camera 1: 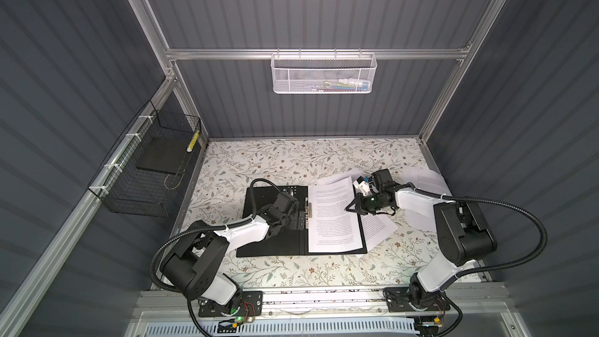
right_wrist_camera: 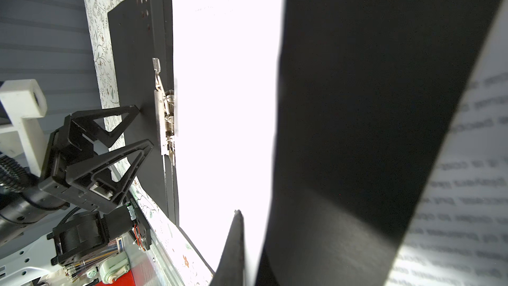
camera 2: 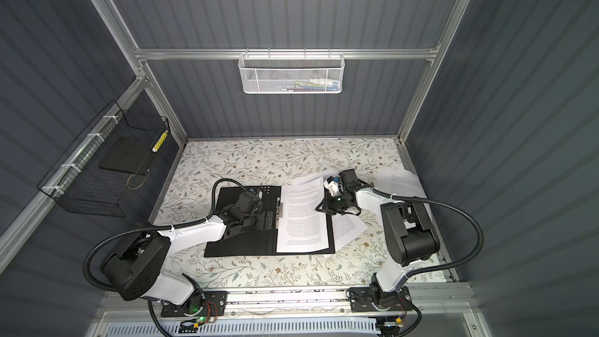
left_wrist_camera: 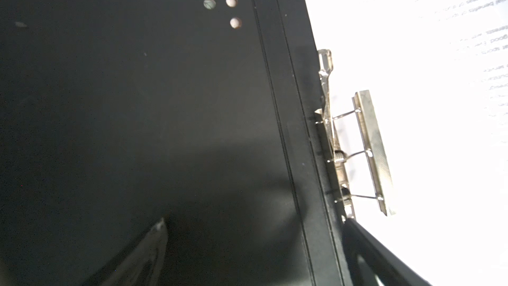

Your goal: Put the files into the folder

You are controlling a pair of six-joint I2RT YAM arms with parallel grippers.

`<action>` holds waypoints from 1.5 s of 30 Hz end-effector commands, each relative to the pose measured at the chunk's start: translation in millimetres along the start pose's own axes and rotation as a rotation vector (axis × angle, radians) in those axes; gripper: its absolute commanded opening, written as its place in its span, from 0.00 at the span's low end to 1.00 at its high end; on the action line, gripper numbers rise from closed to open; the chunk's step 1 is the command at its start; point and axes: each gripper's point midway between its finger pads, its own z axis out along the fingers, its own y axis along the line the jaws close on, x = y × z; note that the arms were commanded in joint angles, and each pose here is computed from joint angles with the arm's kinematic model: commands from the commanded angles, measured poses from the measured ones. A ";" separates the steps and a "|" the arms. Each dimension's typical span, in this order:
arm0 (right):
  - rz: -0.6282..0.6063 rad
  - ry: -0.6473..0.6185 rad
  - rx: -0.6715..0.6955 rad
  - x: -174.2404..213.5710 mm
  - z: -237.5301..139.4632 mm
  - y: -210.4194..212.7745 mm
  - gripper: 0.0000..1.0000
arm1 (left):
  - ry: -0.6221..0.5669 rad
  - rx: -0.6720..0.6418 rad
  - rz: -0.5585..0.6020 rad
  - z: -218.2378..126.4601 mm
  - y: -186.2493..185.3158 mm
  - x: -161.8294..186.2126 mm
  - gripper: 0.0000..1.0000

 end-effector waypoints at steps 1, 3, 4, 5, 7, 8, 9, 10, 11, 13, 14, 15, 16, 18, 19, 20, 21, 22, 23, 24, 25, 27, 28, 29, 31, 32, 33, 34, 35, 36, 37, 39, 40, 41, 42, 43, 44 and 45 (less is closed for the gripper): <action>-0.014 0.006 0.000 -4.1 2.9 1.2 0.00 | 0.017 0.002 -0.006 3.9 2.7 5.2 1.00; -0.016 0.009 -0.002 -4.6 3.8 1.6 0.00 | 0.016 0.002 -0.005 3.5 2.6 4.7 1.00; -0.017 0.012 -0.001 -4.3 4.3 1.5 0.00 | 0.016 0.003 -0.006 3.6 2.5 4.9 1.00; -0.019 0.014 0.000 -4.4 4.5 1.4 0.00 | 0.016 0.002 -0.007 3.6 2.9 4.7 1.00; -0.026 0.015 0.005 -4.7 4.2 1.1 0.00 | 0.018 0.003 -0.006 3.9 2.5 5.2 1.00; -0.027 0.017 0.006 -4.7 4.2 0.7 0.00 | 0.019 0.002 -0.005 4.2 2.9 5.9 1.00; -0.030 0.020 0.011 -4.7 4.4 0.0 0.00 | 0.018 0.002 -0.007 4.2 3.0 5.2 1.00; -0.032 0.025 0.013 -4.3 4.6 -0.3 0.00 | 0.018 0.003 -0.008 4.0 2.8 4.9 1.00; -0.034 0.029 0.016 -4.2 4.9 -0.7 0.00 | 0.020 0.003 -0.007 4.3 2.9 5.6 1.00; -0.039 0.035 0.021 -4.7 5.2 -1.6 0.00 | 0.021 0.003 -0.007 4.5 2.9 5.8 1.00; -0.040 0.036 0.024 -5.5 5.4 -1.7 0.00 | 0.021 0.004 -0.007 4.5 2.7 5.8 1.00; -0.041 0.038 0.024 -6.1 5.8 -2.0 0.00 | 0.019 0.005 -0.008 4.4 2.4 5.1 1.00; -0.040 0.040 0.021 -6.5 6.4 -1.4 0.00 | 0.020 0.004 -0.007 4.3 2.7 5.5 1.00; -0.037 0.042 0.019 -6.5 6.9 -1.2 0.00 | 0.020 0.002 -0.009 4.3 3.4 5.1 1.00; -0.039 0.044 0.019 -5.9 7.3 -1.5 0.00 | 0.021 0.002 -0.009 4.4 3.4 5.7 1.00; -0.040 0.044 0.021 -5.7 7.2 -1.9 0.00 | 0.021 0.002 -0.009 4.4 3.5 5.7 1.00; -0.040 0.047 0.025 -4.9 7.8 -2.9 0.00 | 0.021 0.001 -0.009 4.6 3.5 5.6 1.00; -0.039 0.050 0.027 -4.0 8.1 -3.7 0.00 | 0.021 0.001 -0.009 4.5 3.4 5.4 1.00; -0.038 0.052 0.029 -3.5 8.4 -4.4 0.00 | 0.021 0.002 -0.009 4.7 3.2 5.4 1.00; -0.039 0.053 0.029 -3.3 8.4 -4.4 0.00 | 0.023 0.001 -0.009 5.1 3.6 5.9 1.00; -0.037 0.055 0.031 -2.7 8.7 -5.4 0.00 | 0.024 0.001 -0.010 5.2 3.8 6.1 1.00; -0.038 0.054 0.030 -2.2 8.7 -5.3 0.00 | 0.024 0.002 -0.010 5.5 3.5 5.8 1.00; -0.037 0.054 0.031 -2.2 9.0 -6.1 0.00 | 0.024 0.002 -0.011 5.5 3.3 5.4 1.00; -0.038 0.055 0.032 -2.1 9.4 -6.3 0.00 | 0.023 0.003 -0.011 5.4 3.2 5.2 1.00; -0.038 0.053 0.038 -3.1 9.4 -7.1 0.00 | 0.026 0.002 -0.011 5.8 3.6 6.1 1.00; -0.038 0.050 0.043 -3.7 9.5 -8.0 0.02 | 0.025 0.002 -0.011 5.7 3.4 5.6 1.00; -0.038 0.046 0.043 -4.9 9.3 -7.5 0.04 | 0.025 0.002 -0.011 5.8 3.5 6.0 1.00; -0.039 0.044 0.042 -5.9 9.3 -7.2 0.06 | 0.025 0.002 -0.011 5.7 3.4 5.6 1.00; -0.038 0.044 0.040 -6.5 9.6 -6.8 0.09 | 0.023 0.003 -0.011 5.4 3.1 5.2 1.00; -0.035 0.046 0.040 -6.8 10.1 -6.9 0.10 | 0.023 0.003 -0.011 5.4 3.2 5.2 1.00; -0.033 0.048 0.040 -6.9 10.9 -6.9 0.12 | 0.024 0.003 -0.012 5.4 3.5 5.4 1.00; -0.033 0.048 0.040 -7.4 11.3 -7.0 0.14 | 0.025 0.002 -0.012 5.4 3.8 5.4 1.00; -0.033 0.047 0.042 -7.7 11.4 -7.3 0.17 | 0.026 0.001 -0.012 5.7 3.9 5.7 1.00; -0.031 0.047 0.047 -7.4 11.5 -8.5 0.21 | 0.025 0.001 -0.012 5.6 4.1 5.7 1.00; -0.029 0.043 0.055 -7.9 11.1 -9.8 0.24 | 0.025 0.002 -0.013 5.4 3.9 5.4 1.00; -0.029 0.043 0.060 -7.6 11.1 -10.6 0.27 | 0.025 0.001 -0.012 5.4 4.0 5.6 1.00; -0.029 0.039 0.068 -8.2 10.4 -11.4 0.32 | 0.026 0.000 -0.012 5.7 4.2 6.0 1.00; -0.028 0.037 0.076 -8.6 10.0 -12.5 0.35 | 0.024 0.002 -0.012 5.4 3.6 4.9 1.00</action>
